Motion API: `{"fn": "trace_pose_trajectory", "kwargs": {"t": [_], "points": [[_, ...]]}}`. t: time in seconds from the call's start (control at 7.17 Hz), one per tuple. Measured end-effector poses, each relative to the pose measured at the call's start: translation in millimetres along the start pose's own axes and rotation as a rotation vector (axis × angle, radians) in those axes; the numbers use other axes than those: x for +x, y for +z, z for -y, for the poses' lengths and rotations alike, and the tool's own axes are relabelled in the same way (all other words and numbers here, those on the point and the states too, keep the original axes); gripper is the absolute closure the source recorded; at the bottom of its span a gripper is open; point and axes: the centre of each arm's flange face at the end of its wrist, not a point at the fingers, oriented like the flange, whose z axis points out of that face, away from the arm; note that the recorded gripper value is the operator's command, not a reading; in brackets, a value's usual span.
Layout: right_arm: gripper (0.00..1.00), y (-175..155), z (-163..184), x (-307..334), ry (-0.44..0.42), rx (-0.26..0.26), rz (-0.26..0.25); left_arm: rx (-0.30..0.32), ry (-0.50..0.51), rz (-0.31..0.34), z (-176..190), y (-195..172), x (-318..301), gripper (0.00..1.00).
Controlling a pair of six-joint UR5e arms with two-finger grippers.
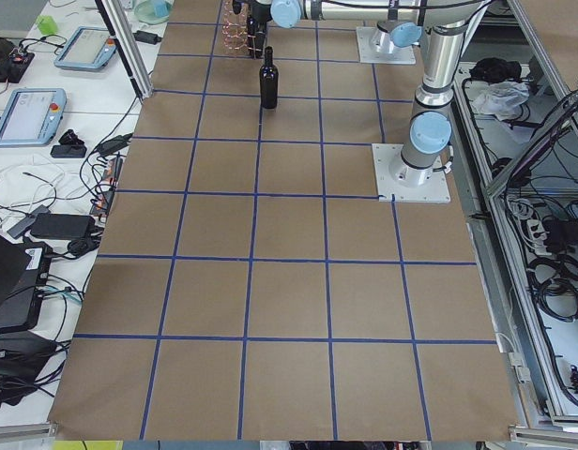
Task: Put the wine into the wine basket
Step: 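Withdraw the left gripper while moving the right gripper above the bottle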
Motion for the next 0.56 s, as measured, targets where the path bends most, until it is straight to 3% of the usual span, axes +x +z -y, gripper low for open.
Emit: {"fn": "trace_pose_trajectory", "kwargs": {"t": [0.28,0.56], "points": [[0.00,1.0,32.4,-7.7,0.037,0.001,-0.002,0.004,-0.074,0.023,29.0,-55.3,-61.8,0.00],[0.00,20.1,47.5,-41.8,0.068,-0.018,0.004,0.006,-0.167,0.056,53.1,-82.1,-159.9,0.00]]}}
